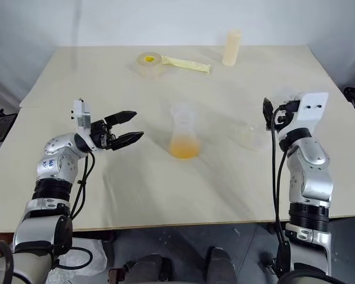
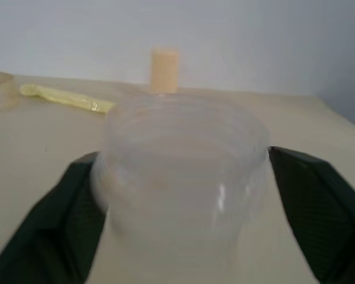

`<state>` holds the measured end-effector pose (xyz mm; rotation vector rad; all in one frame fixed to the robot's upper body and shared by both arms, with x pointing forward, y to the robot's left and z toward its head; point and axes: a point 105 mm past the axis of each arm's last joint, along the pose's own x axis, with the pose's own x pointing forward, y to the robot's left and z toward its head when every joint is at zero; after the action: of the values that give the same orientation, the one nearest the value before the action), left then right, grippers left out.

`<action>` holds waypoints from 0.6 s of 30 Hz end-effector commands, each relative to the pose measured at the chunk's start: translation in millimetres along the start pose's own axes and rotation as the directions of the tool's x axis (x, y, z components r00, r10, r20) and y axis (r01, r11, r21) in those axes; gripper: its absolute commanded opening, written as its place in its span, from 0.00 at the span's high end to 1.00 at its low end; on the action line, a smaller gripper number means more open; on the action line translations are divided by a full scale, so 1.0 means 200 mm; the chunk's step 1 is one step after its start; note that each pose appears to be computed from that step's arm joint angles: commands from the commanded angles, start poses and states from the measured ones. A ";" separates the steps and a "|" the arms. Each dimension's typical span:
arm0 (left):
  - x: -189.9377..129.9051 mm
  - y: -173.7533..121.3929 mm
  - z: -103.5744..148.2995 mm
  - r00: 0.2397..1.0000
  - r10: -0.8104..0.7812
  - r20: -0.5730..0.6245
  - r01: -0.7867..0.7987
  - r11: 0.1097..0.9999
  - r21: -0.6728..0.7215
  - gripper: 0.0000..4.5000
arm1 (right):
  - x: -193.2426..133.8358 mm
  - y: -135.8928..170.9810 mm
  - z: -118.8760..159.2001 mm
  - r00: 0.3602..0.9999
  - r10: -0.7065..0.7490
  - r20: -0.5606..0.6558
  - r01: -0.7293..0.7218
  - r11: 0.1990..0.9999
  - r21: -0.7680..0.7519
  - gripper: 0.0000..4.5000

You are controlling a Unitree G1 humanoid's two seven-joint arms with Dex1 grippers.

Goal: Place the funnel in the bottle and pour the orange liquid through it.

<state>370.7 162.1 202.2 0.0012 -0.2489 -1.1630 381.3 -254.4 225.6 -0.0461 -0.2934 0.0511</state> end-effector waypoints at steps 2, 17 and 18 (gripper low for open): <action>0.00 0.00 0.07 1.000 -0.009 0.023 0.008 1.000 0.029 0.00 | -0.01 0.00 0.13 0.995 0.003 0.100 -0.001 1.000 -0.015 0.00; -0.03 0.00 0.01 0.996 0.025 -0.086 -0.020 0.998 0.066 0.00 | 0.02 0.16 0.56 0.914 0.273 0.300 -0.261 0.962 -0.081 0.00; -0.04 0.00 0.01 0.995 0.022 -0.094 -0.016 0.998 0.064 0.00 | -0.02 0.23 0.57 0.880 0.380 0.286 -0.365 0.925 -0.104 0.00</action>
<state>372.1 165.8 193.3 0.0669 -0.1753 -1.1228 360.6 -221.9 317.4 -0.1029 -0.5475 0.3092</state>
